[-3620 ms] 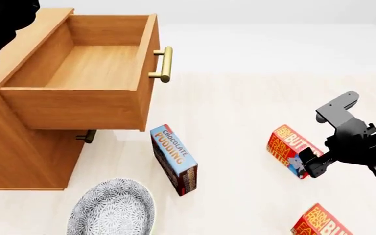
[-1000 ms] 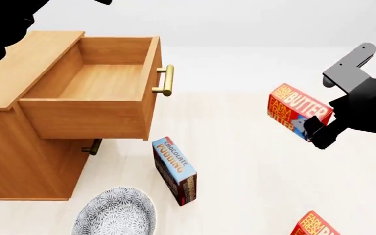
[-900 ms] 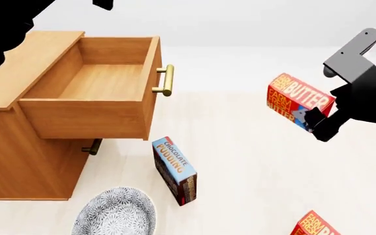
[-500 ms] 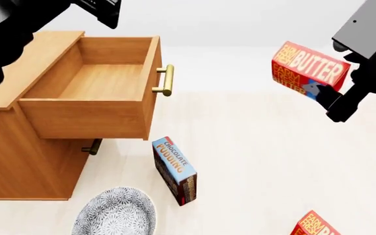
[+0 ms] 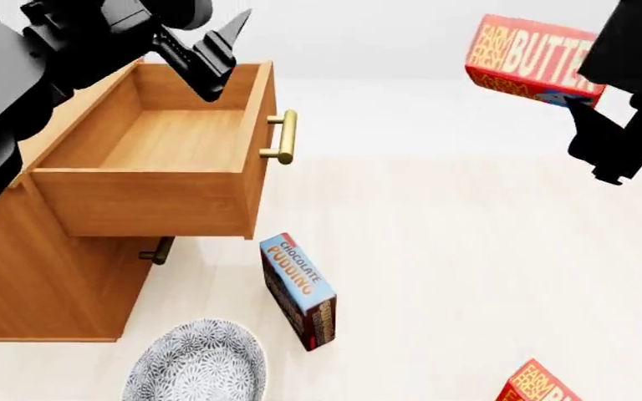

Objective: Put the butter at the front in the top drawer of the cabinet and close it.

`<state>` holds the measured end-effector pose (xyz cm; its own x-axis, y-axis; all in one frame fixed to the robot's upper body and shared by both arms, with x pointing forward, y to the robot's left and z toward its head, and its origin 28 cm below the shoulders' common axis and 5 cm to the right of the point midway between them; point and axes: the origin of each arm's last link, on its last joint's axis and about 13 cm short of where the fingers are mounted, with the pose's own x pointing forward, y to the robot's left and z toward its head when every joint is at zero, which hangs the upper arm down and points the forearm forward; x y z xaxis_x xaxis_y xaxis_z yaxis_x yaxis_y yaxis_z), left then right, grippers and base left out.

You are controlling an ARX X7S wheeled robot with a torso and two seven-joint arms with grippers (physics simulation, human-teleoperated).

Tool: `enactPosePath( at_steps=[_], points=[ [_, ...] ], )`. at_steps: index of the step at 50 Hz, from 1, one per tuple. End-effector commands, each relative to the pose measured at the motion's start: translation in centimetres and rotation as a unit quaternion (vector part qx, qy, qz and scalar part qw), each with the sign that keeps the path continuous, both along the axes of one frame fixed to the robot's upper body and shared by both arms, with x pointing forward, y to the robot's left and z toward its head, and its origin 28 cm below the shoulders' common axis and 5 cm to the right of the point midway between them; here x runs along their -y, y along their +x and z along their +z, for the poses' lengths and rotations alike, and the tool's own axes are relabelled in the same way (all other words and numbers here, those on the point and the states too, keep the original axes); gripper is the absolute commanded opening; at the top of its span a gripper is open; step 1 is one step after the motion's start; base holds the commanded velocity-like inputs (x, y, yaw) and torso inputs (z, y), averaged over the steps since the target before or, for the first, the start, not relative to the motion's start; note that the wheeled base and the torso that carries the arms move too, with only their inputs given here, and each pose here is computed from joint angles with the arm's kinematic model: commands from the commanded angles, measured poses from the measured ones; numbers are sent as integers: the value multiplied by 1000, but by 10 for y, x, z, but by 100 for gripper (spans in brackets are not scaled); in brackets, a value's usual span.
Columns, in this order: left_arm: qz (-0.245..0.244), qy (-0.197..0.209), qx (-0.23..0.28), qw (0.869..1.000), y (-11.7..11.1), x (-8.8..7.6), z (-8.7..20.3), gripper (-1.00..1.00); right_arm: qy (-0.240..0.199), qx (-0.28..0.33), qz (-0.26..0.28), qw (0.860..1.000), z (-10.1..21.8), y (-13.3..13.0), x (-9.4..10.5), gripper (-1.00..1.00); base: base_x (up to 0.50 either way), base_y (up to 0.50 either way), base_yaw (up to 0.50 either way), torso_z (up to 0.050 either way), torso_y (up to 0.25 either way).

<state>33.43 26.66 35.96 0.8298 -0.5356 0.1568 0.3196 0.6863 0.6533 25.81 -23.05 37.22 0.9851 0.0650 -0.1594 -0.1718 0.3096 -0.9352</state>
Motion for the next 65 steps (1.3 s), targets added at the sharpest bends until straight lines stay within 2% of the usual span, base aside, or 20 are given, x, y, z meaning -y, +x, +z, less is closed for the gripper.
enactPosePath(
  at_steps=[1,15,27,35,39,47,65],
  points=[
    [-41,54,-1,998,-6,6,-8,100,-84,112,25,990,20,-17,-3,-100,0,0,0,0,0],
    [-76,93,-1,993,-27,11,-8,100,-177,160,85,968,26,-25,-9,-100,0,0,0,0,1],
    [-120,153,50,980,-33,15,-13,100,-235,188,148,942,26,-31,-12,-100,0,0,0,0,1],
    [-145,164,70,973,-34,20,-16,100,-236,202,220,925,17,-35,-13,-100,0,0,0,1,1],
    [-151,175,89,969,-33,21,-17,100,-224,204,243,921,11,-36,-13,-100,0,0,0,0,3],
    [-160,203,100,961,-34,21,-24,100,-208,208,259,920,9,-39,-14,-100,0,0,0,0,1],
    [-179,224,99,953,-36,24,-41,100,-183,213,276,919,11,-43,-18,-100,0,0,0,1,1]
  ],
)
